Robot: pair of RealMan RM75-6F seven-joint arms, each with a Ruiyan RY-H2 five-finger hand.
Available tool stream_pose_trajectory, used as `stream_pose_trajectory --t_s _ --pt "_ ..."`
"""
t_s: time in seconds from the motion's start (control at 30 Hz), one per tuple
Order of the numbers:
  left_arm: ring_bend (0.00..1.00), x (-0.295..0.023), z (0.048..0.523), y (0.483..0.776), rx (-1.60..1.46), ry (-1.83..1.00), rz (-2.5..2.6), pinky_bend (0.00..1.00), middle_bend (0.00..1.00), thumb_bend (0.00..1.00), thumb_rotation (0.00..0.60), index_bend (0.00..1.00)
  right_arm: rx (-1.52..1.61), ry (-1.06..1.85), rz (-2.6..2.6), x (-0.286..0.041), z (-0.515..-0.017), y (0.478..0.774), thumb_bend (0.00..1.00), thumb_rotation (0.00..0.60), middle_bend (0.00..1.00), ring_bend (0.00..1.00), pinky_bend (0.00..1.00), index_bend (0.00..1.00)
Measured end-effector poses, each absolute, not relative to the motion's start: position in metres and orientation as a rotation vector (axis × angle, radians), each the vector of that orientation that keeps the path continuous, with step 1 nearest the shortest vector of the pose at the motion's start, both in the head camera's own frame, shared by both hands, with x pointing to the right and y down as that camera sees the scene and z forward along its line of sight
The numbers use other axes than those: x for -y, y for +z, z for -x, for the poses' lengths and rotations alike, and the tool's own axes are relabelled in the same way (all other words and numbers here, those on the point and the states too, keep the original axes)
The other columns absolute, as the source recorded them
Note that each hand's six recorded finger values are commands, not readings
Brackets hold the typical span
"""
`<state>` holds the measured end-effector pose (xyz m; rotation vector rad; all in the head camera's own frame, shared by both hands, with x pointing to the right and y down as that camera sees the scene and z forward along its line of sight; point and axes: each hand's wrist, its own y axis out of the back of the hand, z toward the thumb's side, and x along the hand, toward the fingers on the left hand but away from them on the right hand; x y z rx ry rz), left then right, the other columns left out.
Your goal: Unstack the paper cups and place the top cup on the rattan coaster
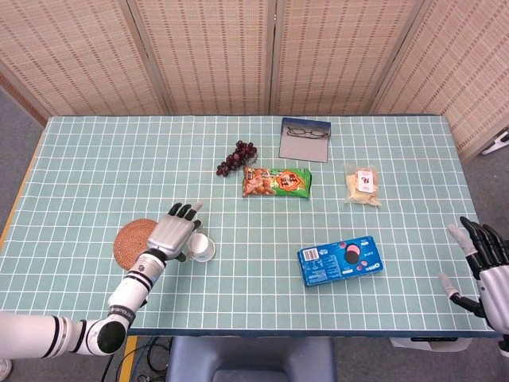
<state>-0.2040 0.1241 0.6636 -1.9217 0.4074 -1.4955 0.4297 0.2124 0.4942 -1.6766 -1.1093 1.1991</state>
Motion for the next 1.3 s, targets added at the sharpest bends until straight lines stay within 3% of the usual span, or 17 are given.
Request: stream_pose_trajectory --t_s 0.57,1.3 --pt "0.0 -0.127 0.188 0.633 -0.412 -1.484 1.878 0.0 0.0 0.3 0.6 0.46 1.107 1.187 1.691 -0.213 -0.429 0.493 0.33 0.6 0.0 0.0 0.0 0.06" --pt "0.0 -0.121 0.177 0.559 -0.482 -1.477 1.791 0.0 0.0 0.3 0.6 0.46 1.105 1.195 1.687 -0.212 -0.431 0.494 0.33 0.6 0.0 0.0 0.0 0.06"
